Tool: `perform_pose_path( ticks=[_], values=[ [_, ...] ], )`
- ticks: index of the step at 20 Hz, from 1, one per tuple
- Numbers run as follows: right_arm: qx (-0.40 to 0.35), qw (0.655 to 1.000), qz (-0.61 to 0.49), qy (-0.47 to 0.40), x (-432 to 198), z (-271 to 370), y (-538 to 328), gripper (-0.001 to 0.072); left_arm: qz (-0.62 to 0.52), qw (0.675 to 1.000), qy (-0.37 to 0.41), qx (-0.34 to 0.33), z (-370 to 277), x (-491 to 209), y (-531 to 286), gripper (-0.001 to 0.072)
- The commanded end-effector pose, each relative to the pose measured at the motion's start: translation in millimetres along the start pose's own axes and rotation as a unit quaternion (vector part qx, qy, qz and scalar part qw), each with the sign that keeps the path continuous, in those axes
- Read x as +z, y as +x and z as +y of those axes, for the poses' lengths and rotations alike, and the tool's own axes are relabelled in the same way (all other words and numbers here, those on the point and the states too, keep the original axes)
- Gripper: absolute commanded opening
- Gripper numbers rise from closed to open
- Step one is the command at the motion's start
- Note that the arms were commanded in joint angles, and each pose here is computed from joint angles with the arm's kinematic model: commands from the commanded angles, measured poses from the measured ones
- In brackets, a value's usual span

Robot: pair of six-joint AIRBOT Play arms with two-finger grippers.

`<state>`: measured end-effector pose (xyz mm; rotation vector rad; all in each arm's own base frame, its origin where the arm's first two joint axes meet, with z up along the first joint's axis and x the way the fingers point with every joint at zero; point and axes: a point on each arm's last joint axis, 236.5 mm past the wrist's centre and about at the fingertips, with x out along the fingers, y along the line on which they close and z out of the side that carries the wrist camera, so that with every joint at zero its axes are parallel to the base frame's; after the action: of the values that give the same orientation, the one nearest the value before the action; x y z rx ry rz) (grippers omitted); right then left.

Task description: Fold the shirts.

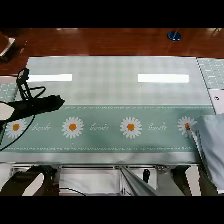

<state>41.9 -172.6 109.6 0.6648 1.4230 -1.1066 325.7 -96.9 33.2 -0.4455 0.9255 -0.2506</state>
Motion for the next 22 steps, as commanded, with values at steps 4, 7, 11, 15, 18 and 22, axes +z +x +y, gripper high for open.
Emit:
perform_pose_path(
  ticks=[4, 7, 11, 15, 18, 22],
  values=[
    [0.169, 0.979, -0.101, -0.059, 77.0, 84.4, -60.0, 0.0027, -0.168, 0.985, 0.020, -0.011, -21.9, 129.0, -62.6, 0.0019],
    [0.365, 0.893, -0.195, -0.177, 82.4, 223.3, -155.1, 0.0027, -0.200, 0.973, 0.078, -0.084, -106.1, 182.5, -99.5, 0.0018],
    [0.419, 0.782, -0.265, -0.377, -7.6, 347.2, -205.8, 0.0027, -0.083, 0.965, 0.199, -0.149, -192.1, 122.9, -77.1, 0.0018],
    [0.249, 0.797, -0.229, -0.501, -69.1, 389.7, -78.5, 0.0027, 0.053, 0.973, 0.225, -0.003, -113.5, 29.8, 17.0, 0.0019],
    [0.196, 0.812, -0.193, -0.515, -75.1, 396.9, -21.7, 0.0027, 0.084, 0.982, 0.165, 0.045, -67.5, 15.6, 44.4, 0.0019],
    [0.206, 0.810, -0.203, -0.511, -73.2, 403.9, -24.4, 0.0027, 0.064, 0.982, 0.168, 0.056, -52.9, 36.5, 40.5, 0.0019]
  ],
)
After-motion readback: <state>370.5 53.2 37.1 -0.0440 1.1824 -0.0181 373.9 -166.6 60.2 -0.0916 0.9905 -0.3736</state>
